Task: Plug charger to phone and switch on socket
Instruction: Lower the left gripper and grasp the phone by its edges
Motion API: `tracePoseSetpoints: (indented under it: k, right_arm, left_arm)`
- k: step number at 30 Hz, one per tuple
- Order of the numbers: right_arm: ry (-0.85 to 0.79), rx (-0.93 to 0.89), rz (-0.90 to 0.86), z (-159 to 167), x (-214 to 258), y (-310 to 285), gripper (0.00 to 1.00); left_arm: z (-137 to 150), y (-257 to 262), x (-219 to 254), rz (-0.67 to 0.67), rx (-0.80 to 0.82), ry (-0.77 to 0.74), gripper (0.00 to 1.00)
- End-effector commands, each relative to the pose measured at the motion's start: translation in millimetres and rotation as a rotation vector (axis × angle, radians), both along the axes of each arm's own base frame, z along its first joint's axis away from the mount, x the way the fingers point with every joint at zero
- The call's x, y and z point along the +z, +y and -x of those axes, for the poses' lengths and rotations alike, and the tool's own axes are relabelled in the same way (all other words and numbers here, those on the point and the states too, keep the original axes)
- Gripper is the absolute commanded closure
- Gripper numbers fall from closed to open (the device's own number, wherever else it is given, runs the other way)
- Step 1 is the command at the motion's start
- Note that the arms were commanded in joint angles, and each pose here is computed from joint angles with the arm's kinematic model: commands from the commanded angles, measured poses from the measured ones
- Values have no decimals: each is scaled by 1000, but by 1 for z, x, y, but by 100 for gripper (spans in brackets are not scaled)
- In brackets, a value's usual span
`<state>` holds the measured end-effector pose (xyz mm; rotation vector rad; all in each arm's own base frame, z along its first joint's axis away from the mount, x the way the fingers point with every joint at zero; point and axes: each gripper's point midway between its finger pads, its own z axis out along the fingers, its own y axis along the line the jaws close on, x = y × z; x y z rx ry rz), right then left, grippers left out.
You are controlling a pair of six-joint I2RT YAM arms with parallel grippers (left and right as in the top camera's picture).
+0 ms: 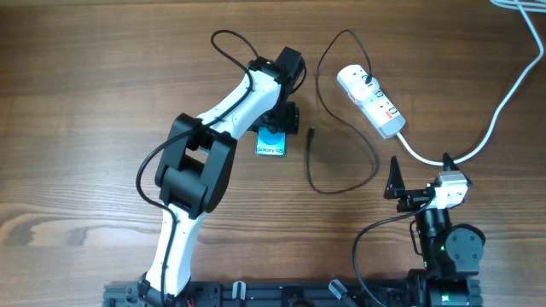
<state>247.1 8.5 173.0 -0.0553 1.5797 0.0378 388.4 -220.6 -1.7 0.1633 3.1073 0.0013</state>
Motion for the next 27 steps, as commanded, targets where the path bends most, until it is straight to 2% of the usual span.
tracePoseSetpoints:
  k: [1, 20, 27]
  right_arm:
    - [-5, -18, -13, 0, 1, -3, 0]
    - [-5, -18, -13, 0, 1, -3, 0]
    - [-5, -18, -13, 0, 1, -3, 0]
  left_arm:
    - [0, 10, -17, -61, -5, 9, 21]
    - [-1, 9, -17, -59, -4, 7, 30]
    - [1, 12, -11, -61, 3, 11, 30]
